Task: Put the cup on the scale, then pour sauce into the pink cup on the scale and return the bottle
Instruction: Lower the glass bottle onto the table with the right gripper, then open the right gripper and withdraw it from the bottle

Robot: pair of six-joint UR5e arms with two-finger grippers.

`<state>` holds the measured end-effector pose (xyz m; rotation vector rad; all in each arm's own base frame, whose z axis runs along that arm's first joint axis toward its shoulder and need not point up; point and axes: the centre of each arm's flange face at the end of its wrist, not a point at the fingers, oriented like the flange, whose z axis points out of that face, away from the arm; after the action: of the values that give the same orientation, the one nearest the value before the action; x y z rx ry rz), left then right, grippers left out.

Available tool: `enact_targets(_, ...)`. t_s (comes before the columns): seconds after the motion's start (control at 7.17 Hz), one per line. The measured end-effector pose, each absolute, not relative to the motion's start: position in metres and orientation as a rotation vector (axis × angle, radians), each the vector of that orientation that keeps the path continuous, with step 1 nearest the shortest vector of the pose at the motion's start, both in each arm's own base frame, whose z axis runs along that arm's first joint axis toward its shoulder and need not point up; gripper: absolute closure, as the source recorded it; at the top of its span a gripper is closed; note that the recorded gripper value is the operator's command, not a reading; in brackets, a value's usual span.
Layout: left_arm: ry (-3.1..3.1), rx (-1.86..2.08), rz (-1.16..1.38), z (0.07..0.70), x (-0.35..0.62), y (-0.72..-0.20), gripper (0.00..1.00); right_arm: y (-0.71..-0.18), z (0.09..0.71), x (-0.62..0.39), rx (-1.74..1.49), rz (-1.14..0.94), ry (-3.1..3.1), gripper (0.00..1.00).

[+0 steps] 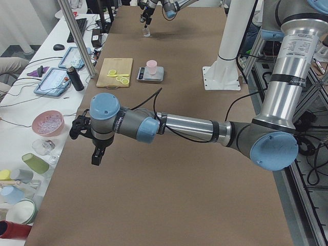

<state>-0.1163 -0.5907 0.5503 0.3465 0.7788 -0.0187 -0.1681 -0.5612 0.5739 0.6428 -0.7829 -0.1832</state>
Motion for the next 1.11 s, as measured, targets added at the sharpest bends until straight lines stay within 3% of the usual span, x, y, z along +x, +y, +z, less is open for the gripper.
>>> enact_targets(0.7, 0.779, 0.349, -0.019, 0.548, -0.116, -0.591, 0.02, -0.518, 0.607, -0.146, 0.656, -0.180, -0.799, 0.00)
enact_targets(1.11, 0.779, 0.350, -0.018, 0.548, -0.116, -0.591, 0.02, -0.466, 0.612, -0.111, 0.643, -0.172, -0.818, 0.00)
